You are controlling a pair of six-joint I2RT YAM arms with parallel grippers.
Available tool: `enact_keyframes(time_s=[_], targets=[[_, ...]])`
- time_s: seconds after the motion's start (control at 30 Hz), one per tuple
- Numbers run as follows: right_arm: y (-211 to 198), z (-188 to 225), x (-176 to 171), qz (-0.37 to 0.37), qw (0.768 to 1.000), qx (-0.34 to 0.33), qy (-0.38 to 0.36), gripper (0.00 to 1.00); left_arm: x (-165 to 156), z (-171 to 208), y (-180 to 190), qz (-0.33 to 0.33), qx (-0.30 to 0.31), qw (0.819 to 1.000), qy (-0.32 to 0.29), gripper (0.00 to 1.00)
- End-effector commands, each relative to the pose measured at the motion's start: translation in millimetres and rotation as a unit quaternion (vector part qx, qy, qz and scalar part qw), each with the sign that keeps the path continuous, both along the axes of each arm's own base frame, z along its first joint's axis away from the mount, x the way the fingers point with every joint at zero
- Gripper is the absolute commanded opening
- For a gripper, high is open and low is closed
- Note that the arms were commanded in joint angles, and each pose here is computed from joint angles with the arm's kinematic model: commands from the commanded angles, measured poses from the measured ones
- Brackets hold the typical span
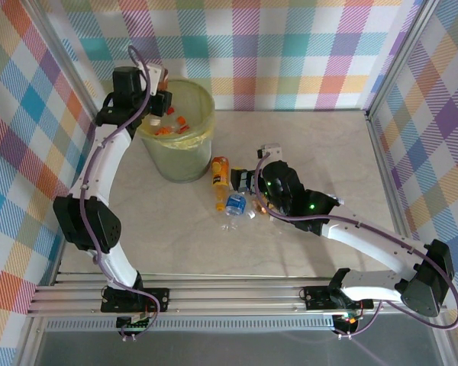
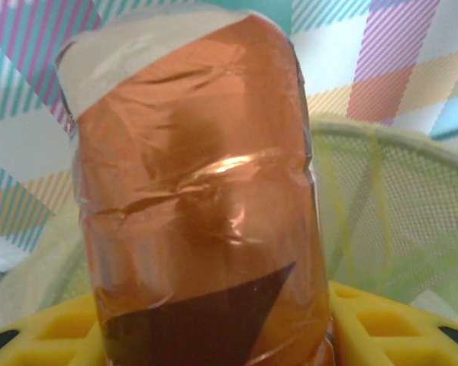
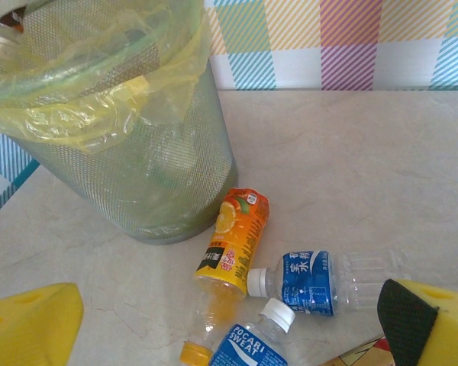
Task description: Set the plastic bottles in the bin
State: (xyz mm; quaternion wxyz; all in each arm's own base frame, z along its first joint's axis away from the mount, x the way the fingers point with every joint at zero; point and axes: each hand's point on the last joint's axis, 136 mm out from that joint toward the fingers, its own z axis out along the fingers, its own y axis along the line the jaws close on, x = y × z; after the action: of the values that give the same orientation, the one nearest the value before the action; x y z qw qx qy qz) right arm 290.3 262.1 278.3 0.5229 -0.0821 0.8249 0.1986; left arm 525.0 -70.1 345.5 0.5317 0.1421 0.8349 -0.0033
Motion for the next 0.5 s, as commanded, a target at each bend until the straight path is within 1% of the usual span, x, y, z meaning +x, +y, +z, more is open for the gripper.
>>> enact_keyframes(time_s=[0.0,0.2,0.33,0.47], targets=[[0.6,0.1,2.1,-0.006,1.000,-0.001,0.004,1.00,-0.4,4.4,-1.1,-0.015,0.005,1.000,0.002,0.52],[1.4,-0.4,2.4,-0.006,1.000,-0.002,0.005,1.00,-0.2,-12.9,-2.5,-0.018,0.004,0.999,0.026,0.58],[1.2,-0.8,2.4,-0.006,1.000,-0.002,0.005,1.00,-0.6,-19.1,-3.5,-0.021,0.003,0.999,0.035,0.66],[1.1,-1.2,2.3,-0.007,1.000,-0.002,0.006,1.00,-3.9,-18.1,-6.5,-0.028,-0.003,0.999,0.039,0.72]])
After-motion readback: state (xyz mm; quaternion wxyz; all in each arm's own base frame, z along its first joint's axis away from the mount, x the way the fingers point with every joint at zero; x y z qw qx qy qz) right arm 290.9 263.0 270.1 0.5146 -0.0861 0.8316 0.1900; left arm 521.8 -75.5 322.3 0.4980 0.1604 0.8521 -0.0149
